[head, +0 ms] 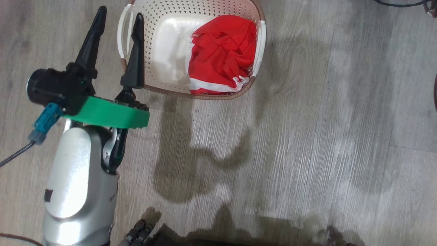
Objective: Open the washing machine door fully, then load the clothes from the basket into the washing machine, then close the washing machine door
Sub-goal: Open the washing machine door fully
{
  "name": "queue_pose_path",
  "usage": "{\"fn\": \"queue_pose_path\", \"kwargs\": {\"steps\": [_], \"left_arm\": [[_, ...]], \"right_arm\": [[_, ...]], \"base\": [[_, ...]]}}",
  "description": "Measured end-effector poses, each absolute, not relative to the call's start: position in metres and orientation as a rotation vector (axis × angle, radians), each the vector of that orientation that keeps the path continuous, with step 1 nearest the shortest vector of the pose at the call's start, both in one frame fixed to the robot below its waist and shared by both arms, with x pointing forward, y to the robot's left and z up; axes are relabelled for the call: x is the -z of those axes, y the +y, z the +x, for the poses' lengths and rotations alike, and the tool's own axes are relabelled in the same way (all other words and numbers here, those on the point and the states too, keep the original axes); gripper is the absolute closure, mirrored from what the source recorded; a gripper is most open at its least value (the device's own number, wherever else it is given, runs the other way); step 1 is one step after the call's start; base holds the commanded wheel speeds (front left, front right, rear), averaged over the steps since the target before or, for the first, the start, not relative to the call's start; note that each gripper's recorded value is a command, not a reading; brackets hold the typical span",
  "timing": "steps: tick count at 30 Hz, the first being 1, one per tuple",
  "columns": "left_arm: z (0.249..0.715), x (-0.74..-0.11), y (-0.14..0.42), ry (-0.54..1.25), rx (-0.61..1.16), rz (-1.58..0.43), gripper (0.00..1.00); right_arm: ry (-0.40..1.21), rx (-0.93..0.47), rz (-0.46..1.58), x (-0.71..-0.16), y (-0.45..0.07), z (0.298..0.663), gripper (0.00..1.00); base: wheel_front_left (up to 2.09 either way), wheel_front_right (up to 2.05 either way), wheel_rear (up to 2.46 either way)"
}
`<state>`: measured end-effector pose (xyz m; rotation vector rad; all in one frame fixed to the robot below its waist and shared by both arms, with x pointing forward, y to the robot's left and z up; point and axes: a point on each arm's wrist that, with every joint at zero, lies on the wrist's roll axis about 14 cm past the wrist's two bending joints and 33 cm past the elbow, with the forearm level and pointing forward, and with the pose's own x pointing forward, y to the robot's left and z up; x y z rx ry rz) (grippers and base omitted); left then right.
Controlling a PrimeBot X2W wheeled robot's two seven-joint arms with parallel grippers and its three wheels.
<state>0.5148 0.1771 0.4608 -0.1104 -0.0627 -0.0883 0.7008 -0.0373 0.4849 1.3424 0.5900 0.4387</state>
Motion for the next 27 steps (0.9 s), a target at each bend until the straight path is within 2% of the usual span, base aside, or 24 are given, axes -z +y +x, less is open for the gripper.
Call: {"fn": "queue_pose_path", "kwargs": {"steps": [10, 27], "left_arm": [[0.515, -0.47, 0.17, -0.08, 0.108, -0.119, 0.0], [0.492, -0.494, 0.169, -0.106, 0.107, -0.111, 0.0]], "right_arm": [[0.673, -0.508, 1.314, -0.486, -0.034, 0.676, 1.0], [0.793, -0.678, 1.293, -0.5, -0.014, 0.606, 1.0]], "base": [[0.0, 0.0, 0.0], [0.0, 0.0, 0.0]]}}
